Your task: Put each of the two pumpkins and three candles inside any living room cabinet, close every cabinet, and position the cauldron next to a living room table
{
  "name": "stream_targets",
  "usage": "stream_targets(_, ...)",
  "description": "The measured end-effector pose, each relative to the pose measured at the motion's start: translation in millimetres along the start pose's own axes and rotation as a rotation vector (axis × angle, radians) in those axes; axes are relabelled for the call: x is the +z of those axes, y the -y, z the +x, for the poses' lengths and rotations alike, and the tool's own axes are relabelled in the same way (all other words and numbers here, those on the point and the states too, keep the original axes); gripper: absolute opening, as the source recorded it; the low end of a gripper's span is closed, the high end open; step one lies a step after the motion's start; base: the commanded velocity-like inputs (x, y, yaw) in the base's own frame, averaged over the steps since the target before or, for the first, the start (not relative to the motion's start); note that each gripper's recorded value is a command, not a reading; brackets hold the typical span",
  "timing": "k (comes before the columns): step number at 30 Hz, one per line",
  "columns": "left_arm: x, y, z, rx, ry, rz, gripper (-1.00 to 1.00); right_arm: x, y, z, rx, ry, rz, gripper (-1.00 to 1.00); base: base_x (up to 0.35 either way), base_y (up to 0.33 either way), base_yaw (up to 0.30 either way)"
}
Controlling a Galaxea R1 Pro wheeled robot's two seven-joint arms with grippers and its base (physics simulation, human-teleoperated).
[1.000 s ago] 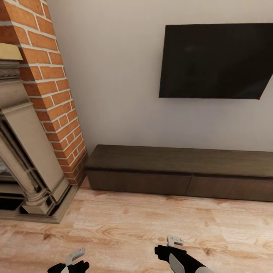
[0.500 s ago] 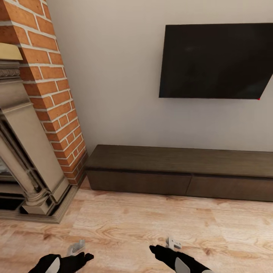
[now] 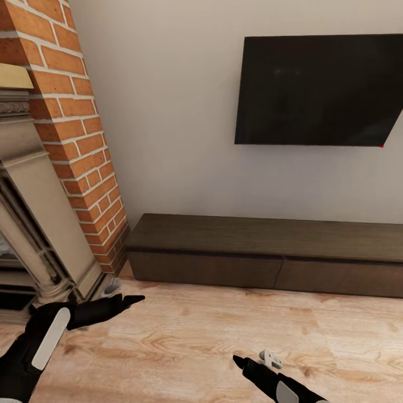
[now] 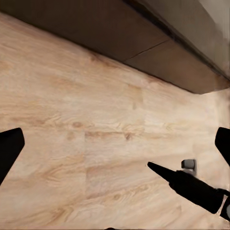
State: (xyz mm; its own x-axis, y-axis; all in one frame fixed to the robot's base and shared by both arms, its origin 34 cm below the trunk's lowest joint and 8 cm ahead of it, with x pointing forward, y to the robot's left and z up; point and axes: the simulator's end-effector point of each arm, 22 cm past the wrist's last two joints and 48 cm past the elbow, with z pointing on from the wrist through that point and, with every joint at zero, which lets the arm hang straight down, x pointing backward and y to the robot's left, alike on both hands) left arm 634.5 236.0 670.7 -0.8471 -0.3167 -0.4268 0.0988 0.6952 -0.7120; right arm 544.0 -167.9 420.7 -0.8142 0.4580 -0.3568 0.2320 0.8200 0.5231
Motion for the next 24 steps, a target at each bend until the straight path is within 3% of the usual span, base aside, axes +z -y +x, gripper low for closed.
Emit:
stream_targets(3, 2.2, 36, -5, 0.019, 0.011, 0.099, 1.0, -0.9, 0, 1, 0.011, 0.006, -0.011, 1.0, 0.0, 0.0, 0.0)
stream_targets(6, 12.0, 65, 7, 0.047, -0.031, 0.164, 1.0, -7.2, 4, -11, 0.048, 0.028, -0.058, 1.0, 0.0, 0.0, 0.0)
stream_targets(9, 7.5, 75, 4, 0.033, -0.025, 0.21, 1.0, -20.8, 9, -41, 0.152, 0.091, -0.143, 1.0, 0.0, 0.0, 0.0)
stream_targets(12, -14.0, 75, -9, 0.002, -0.004, 0.26, 1.0, -34.2, 16, -61, 0.288, 0.1, -0.21, 1.0, 0.0, 0.0, 0.0)
stream_targets(14, -27.2, 78, -18, -0.024, 0.012, 0.298, 1.0, -39.8, 18, -75, 0.351, 0.116, -0.237, 1.0, 0.0, 0.0, 0.0)
stream_targets(18, -38.2, 82, -25, -0.044, 0.023, 0.335, 1.0, -44.1, -11, -129, 0.401, 0.232, -0.323, 1.0, 0.0, 0.0, 0.0)
stream_targets(22, -39.8, 82, -25, -0.047, 0.023, 0.34, 1.0, -47.2, -14, -168, 0.402, 0.354, -0.299, 1.0, 0.0, 0.0, 0.0)
stream_targets(24, -39.6, 83, -25, -0.047, 0.022, 0.343, 1.0, -49.4, -16, -184, 0.45, 0.422, -0.296, 1.0, 0.0, 0.0, 0.0)
